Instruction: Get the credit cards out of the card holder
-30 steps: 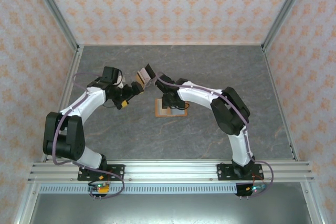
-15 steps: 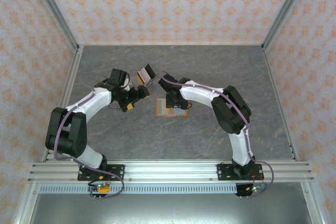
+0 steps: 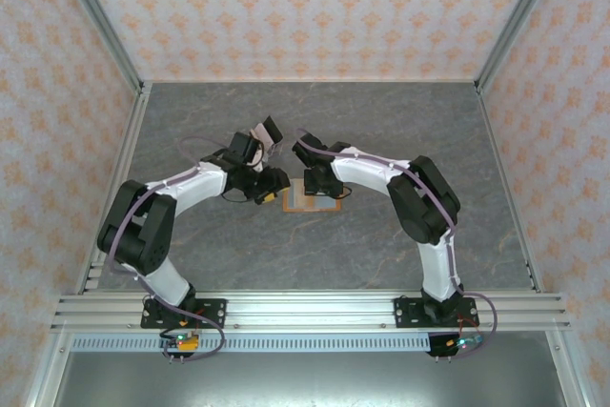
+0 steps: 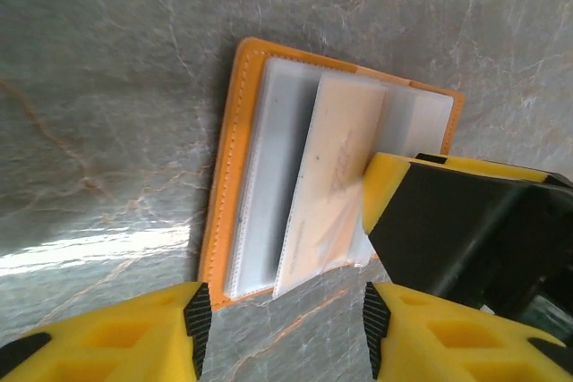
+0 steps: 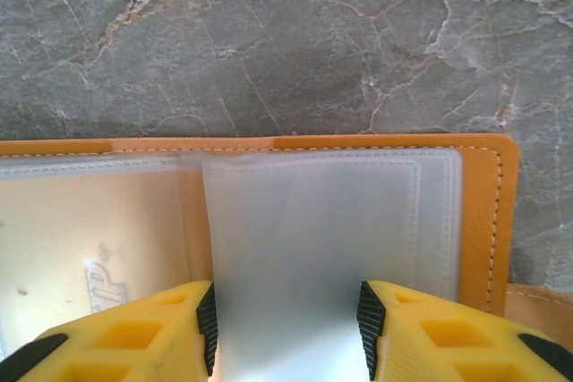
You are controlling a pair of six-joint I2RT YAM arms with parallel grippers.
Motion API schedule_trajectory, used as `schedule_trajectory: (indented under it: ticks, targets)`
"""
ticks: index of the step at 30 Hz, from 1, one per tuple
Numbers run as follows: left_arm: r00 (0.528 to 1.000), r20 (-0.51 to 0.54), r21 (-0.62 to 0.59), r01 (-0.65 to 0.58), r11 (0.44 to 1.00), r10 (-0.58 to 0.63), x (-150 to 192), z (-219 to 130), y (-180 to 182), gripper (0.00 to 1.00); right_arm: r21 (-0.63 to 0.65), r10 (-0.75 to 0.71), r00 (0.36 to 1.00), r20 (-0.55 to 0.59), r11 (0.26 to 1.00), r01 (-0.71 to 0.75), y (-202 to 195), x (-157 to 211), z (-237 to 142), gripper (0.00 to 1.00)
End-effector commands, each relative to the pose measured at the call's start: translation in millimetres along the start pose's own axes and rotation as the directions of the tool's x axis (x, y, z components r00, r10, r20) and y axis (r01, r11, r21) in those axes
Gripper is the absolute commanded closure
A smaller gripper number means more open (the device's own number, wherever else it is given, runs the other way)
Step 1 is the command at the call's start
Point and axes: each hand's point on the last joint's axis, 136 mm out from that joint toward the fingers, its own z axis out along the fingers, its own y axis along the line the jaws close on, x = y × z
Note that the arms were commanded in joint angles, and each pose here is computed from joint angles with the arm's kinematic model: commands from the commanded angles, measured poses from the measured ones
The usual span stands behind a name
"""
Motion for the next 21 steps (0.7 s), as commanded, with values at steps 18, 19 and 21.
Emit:
schedule_trajectory:
  ticks: [18, 19, 21]
  targets:
    - [0.998, -0.029, -0.053, -0.052, 0.997, 0.051, -4, 39, -10, 0.62, 0.013, 0.033, 0.997, -0.063, 0.999, -0.032, -15, 20, 12, 0.57]
    - [0.998, -0.031, -0.055, -0.05, 0.997, 0.048, -4, 40, -9, 0.62, 0.013, 0.033, 0.997, -0.064, 0.999, -0.032, -16, 20, 12, 0.57]
    - [0.998, -0.035, -0.057, -0.051, 0.997, 0.049, -4, 42, -8, 0.62, 0.014, 0.032, 0.997, -0.065, 0.999, -0.031, -16, 21, 13, 0.57]
